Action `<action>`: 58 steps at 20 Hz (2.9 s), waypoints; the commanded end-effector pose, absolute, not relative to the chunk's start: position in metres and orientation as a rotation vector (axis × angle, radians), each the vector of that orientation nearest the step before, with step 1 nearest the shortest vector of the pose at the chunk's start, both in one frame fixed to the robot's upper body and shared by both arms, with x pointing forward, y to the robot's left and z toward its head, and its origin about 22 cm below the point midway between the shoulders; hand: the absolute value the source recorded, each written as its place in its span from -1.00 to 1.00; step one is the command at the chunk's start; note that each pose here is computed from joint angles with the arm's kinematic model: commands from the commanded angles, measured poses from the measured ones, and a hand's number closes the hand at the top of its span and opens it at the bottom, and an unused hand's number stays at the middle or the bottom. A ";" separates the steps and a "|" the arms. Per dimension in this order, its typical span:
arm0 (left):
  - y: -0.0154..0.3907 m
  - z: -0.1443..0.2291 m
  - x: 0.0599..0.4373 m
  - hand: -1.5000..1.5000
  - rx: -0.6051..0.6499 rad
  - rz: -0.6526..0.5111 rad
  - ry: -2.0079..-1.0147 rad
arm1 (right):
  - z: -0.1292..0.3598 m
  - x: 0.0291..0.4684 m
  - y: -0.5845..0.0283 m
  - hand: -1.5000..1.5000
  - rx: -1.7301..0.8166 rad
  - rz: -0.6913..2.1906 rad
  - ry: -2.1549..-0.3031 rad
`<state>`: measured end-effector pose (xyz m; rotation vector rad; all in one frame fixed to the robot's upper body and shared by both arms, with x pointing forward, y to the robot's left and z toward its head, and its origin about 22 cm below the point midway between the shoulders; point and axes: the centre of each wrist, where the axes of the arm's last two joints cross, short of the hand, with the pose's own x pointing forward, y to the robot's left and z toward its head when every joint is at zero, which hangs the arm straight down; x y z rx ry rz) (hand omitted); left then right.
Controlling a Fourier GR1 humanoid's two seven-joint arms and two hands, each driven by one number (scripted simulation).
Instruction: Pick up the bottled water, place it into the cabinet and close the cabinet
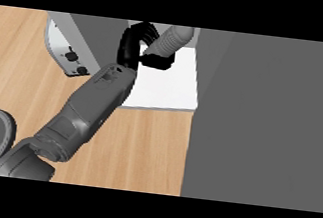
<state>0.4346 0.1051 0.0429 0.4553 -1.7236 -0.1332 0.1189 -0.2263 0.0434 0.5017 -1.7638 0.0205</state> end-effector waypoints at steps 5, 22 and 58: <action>0.148 0.041 0.442 -1.00 0.610 -0.132 -1.698 | 0.041 0.125 -0.214 -1.00 0.527 0.018 -1.770; 0.131 0.037 0.438 -1.00 0.461 -0.047 -1.776 | 0.037 0.124 -0.221 -1.00 0.530 0.052 -1.774; 0.102 0.017 0.344 -1.00 -0.314 0.098 -1.924 | 0.050 0.087 -0.222 -1.00 0.417 -0.032 -1.753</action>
